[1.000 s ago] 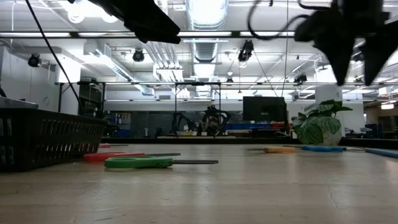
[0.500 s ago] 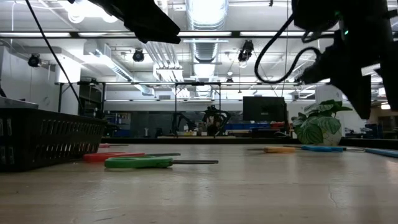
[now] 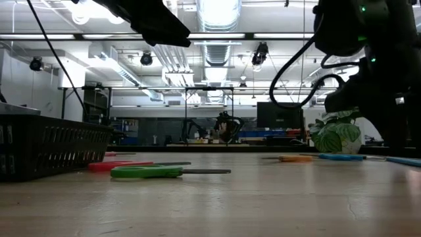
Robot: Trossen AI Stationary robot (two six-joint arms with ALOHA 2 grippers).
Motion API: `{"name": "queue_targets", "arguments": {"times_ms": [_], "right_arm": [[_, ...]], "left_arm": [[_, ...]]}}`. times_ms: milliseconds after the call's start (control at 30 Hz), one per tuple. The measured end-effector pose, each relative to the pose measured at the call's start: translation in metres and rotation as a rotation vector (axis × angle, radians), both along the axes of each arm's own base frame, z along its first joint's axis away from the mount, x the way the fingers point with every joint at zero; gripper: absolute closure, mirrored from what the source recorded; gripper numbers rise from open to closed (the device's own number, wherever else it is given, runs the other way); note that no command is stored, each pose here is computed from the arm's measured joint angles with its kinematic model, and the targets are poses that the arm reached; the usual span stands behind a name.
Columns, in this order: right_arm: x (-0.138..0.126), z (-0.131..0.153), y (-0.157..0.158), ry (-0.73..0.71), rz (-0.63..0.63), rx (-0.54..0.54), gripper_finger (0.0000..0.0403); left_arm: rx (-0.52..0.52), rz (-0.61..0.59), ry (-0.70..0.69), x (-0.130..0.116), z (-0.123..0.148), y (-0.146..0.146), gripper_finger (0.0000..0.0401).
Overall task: Pick & Place Paint Supplies
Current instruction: Put the gold paint brush into the transparent bin
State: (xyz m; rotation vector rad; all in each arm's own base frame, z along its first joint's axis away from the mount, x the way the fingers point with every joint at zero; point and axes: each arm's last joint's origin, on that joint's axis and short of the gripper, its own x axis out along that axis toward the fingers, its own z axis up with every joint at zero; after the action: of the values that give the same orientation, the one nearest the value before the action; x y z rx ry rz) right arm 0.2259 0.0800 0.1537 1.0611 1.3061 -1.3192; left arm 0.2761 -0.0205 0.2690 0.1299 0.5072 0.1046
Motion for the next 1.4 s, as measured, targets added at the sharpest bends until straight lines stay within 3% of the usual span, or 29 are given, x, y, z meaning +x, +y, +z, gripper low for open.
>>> {"name": "queue_targets", "arguments": {"times_ms": [233, 633, 1400], "right_arm": [[-0.015, -0.011, -0.005, 0.022, -0.047, -0.01, 0.0303], [-0.017, -0.018, -0.006, 0.006, -0.06, 0.012, 0.037], [-0.017, -0.018, -0.005, 0.004, -0.058, 0.012, 0.038]], "left_arm": [[0.0, 0.0, 0.0, 0.0, 0.0, 0.0, 0.013], [0.0, 0.0, 0.0, 0.0, 0.0, 0.0, 0.013], [0.0, 0.0, 0.0, 0.0, 0.0, 0.0, 0.013]]}}
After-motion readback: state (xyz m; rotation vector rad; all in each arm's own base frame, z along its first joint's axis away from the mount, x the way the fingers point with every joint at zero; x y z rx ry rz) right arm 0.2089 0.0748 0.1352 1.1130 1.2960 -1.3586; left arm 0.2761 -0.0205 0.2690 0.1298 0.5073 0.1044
